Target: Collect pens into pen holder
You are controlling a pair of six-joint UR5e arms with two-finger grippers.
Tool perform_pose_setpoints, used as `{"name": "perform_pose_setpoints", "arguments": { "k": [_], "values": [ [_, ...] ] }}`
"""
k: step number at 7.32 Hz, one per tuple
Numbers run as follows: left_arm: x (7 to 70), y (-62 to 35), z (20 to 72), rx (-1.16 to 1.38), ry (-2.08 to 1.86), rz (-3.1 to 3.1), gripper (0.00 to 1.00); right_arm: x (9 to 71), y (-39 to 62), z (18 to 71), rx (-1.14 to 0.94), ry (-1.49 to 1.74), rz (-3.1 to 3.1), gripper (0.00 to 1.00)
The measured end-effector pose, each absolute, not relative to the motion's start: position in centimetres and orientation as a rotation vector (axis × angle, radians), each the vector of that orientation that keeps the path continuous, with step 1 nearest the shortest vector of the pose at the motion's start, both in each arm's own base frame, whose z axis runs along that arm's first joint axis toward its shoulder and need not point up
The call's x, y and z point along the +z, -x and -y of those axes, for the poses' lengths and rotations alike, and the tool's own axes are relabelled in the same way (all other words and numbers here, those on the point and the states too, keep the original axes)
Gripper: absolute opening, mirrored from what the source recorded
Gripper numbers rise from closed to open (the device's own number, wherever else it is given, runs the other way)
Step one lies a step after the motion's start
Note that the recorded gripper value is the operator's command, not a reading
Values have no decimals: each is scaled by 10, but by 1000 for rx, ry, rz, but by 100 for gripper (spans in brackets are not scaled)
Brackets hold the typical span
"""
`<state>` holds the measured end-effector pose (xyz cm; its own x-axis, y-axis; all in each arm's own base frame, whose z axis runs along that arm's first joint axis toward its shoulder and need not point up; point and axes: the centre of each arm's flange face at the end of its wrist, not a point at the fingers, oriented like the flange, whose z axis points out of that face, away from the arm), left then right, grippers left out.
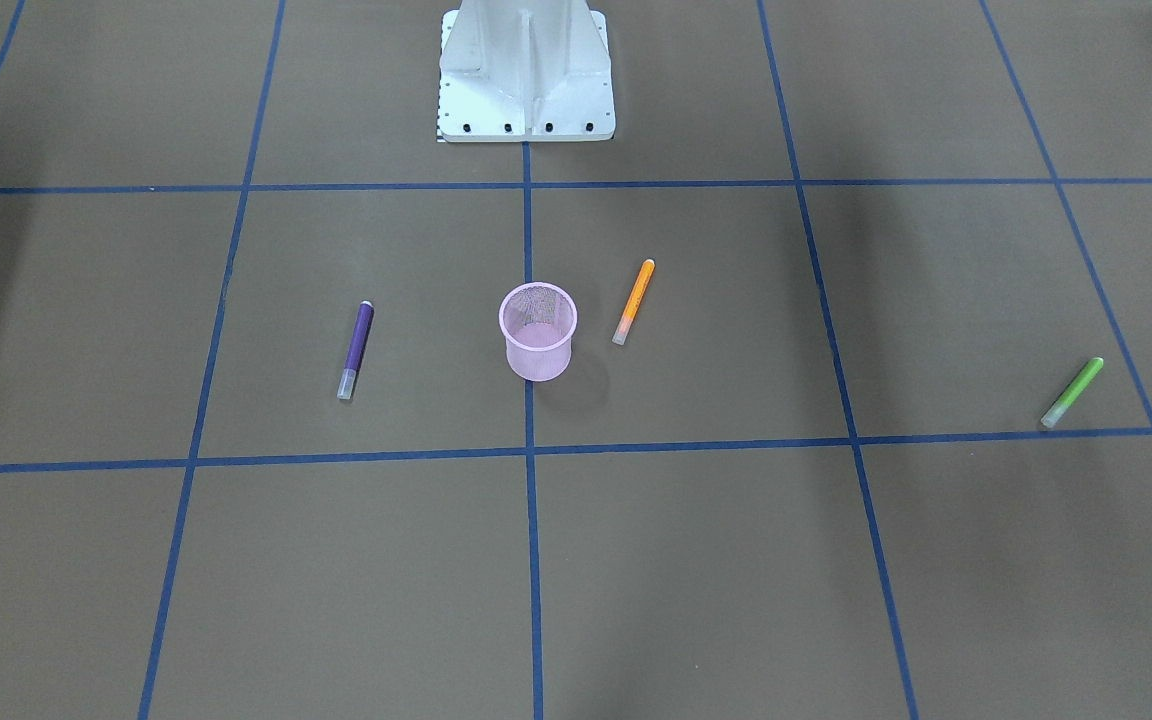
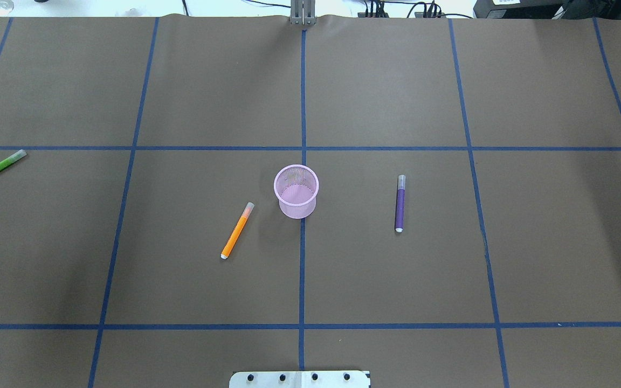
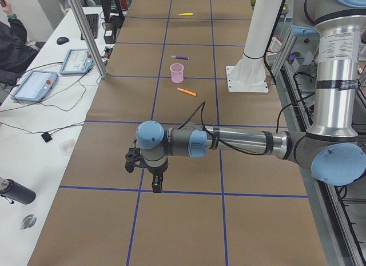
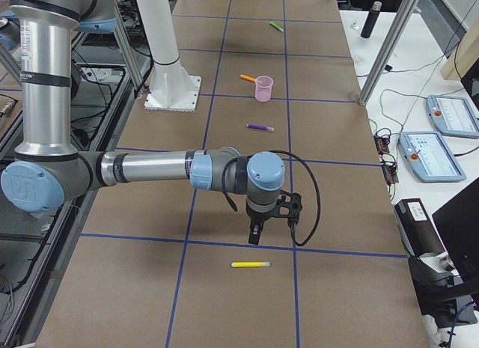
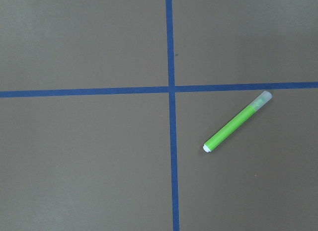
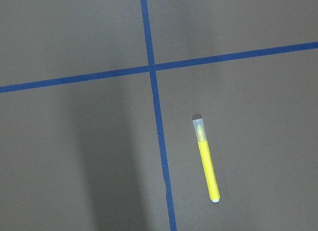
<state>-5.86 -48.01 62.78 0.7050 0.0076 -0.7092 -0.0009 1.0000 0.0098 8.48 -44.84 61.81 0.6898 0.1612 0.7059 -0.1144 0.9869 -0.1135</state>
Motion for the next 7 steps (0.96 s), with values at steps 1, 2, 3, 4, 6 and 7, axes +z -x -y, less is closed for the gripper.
{"name": "perform_pose_setpoints", "arguments": {
  "k": [1, 2, 3, 4, 6, 7],
  "values": [
    [629, 59, 479, 3, -6, -788, 100, 617, -85, 449, 155, 61, 796, 100],
    [629, 59, 479, 2, -7, -788, 100, 616, -85, 449, 155, 58, 796, 100],
    [629, 60, 479, 1, -8, -788, 100, 615, -85, 450, 154, 56, 796, 100],
    [628, 61, 480, -1, -10, -788, 100, 614, -85, 450, 152, 52, 796, 100],
    [626, 74, 479, -28, -24, -789, 100, 610, -85, 452, 147, 42, 799, 100],
    [621, 77, 481, -29, -38, -791, 100, 605, -85, 453, 142, 33, 801, 100]
  ]
}}
